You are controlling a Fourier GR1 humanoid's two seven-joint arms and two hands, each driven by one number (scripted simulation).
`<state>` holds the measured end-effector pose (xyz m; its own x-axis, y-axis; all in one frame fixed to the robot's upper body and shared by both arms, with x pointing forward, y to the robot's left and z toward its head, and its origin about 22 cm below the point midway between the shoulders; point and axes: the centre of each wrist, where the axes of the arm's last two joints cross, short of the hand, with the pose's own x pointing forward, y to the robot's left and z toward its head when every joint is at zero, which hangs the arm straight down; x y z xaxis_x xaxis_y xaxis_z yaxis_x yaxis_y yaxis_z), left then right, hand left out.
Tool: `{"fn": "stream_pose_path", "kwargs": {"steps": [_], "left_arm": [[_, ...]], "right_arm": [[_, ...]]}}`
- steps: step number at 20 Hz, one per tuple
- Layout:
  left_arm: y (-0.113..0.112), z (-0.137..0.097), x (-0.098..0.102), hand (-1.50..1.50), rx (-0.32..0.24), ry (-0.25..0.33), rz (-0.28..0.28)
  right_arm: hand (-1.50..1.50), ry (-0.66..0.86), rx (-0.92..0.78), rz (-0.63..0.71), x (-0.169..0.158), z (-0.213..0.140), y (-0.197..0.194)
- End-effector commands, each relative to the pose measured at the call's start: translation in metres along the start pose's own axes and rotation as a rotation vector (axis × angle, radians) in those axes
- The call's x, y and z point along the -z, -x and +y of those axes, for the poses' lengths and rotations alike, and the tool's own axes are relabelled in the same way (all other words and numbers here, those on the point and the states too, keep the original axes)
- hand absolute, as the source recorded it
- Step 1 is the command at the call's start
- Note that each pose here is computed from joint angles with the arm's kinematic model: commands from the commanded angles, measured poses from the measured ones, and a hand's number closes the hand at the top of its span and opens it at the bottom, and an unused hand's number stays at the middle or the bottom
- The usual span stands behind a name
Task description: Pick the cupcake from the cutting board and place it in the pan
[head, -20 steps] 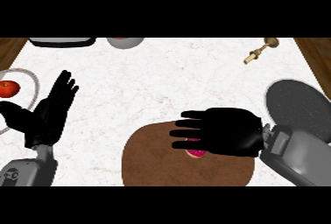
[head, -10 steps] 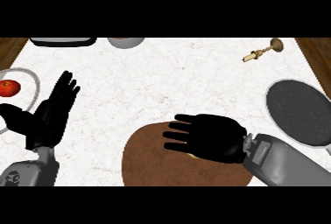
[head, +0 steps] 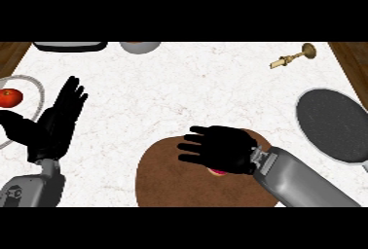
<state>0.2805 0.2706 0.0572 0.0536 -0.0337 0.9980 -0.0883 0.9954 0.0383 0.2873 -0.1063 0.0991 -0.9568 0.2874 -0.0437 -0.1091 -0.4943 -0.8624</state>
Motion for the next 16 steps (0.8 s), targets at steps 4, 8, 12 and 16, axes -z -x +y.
{"fn": "stream_pose_path", "kwargs": {"steps": [4, 8, 12, 16], "left_arm": [[-0.003, 0.012, 0.002, 0.00, 0.003, -0.004, -0.014], [0.001, 0.005, 0.001, 0.00, 0.017, -0.018, 0.001], [-0.004, -0.003, 0.002, 0.00, 0.006, 0.006, -0.006], [0.006, 0.001, 0.005, 0.00, 0.012, 0.001, -0.008]], "right_arm": [[-1.50, -0.023, 0.009, -0.032, 0.016, 0.032, 0.010], [-1.50, 0.008, 0.036, -0.029, 0.024, 0.035, 0.001], [-1.50, -0.021, 0.067, -0.046, 0.045, 0.009, -0.001], [-1.50, -0.071, 0.045, -0.047, 0.058, 0.046, -0.001]]}}
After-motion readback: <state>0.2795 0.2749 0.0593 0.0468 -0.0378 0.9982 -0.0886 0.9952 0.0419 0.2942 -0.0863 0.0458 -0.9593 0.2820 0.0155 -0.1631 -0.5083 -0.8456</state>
